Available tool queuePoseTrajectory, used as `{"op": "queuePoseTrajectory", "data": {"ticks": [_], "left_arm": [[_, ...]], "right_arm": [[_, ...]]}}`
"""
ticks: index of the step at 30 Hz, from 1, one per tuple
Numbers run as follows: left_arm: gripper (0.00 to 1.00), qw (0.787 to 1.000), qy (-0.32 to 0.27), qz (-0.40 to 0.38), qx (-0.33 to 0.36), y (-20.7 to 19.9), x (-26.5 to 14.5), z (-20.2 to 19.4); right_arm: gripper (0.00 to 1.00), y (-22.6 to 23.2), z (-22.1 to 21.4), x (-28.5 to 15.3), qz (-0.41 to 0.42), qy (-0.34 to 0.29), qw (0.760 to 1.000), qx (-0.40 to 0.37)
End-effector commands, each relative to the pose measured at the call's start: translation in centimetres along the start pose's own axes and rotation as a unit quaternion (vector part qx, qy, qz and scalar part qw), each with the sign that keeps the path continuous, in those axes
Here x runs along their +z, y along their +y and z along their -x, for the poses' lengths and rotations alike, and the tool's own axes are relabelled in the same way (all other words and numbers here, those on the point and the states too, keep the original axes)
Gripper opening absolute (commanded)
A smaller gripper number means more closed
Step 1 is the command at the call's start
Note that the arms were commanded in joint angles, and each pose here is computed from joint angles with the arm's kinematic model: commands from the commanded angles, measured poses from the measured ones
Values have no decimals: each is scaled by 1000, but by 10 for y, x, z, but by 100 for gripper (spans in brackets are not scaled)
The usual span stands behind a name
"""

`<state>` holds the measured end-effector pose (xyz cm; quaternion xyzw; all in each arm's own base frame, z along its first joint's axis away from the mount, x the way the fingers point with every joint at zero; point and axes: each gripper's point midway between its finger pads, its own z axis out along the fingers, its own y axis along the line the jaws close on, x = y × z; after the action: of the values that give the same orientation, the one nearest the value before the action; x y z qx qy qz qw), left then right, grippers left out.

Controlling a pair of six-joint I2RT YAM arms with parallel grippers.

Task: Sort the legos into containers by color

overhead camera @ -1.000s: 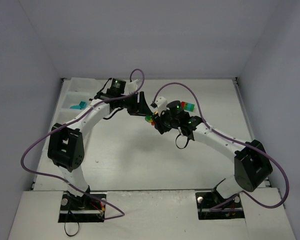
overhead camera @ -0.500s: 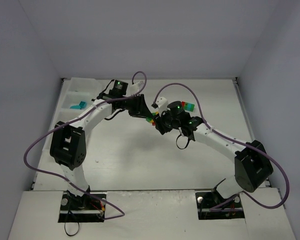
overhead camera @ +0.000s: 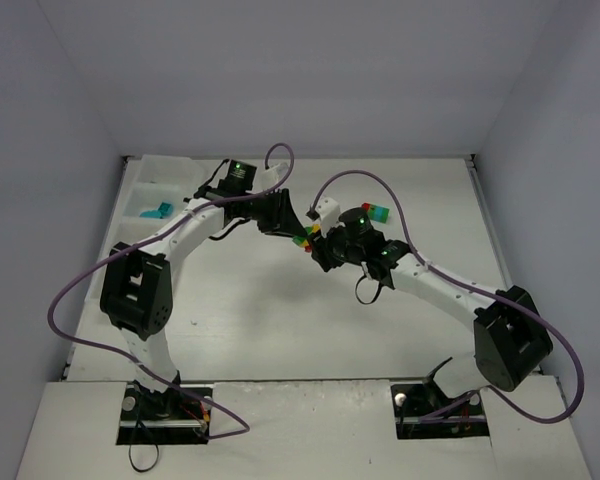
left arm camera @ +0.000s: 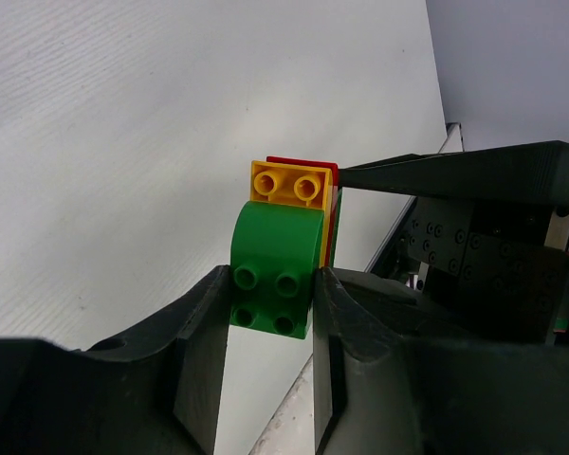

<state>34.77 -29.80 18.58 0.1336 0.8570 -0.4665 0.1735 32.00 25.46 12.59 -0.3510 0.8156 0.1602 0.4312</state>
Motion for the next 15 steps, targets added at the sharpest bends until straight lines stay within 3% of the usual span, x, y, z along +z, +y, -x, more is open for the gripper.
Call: {"op": "queuePoseTrajectory", "data": {"ticks": [1,15], "left_arm": [[0,997,-36,-49,41,-40,-23,26],[0,997,-49,-52,26,-35,-34,34]], "right_arm": [[0,-2,20,-7,-13,-41,999,-5],[0,-3,4,-1,-17,-22,1000,-8]]}}
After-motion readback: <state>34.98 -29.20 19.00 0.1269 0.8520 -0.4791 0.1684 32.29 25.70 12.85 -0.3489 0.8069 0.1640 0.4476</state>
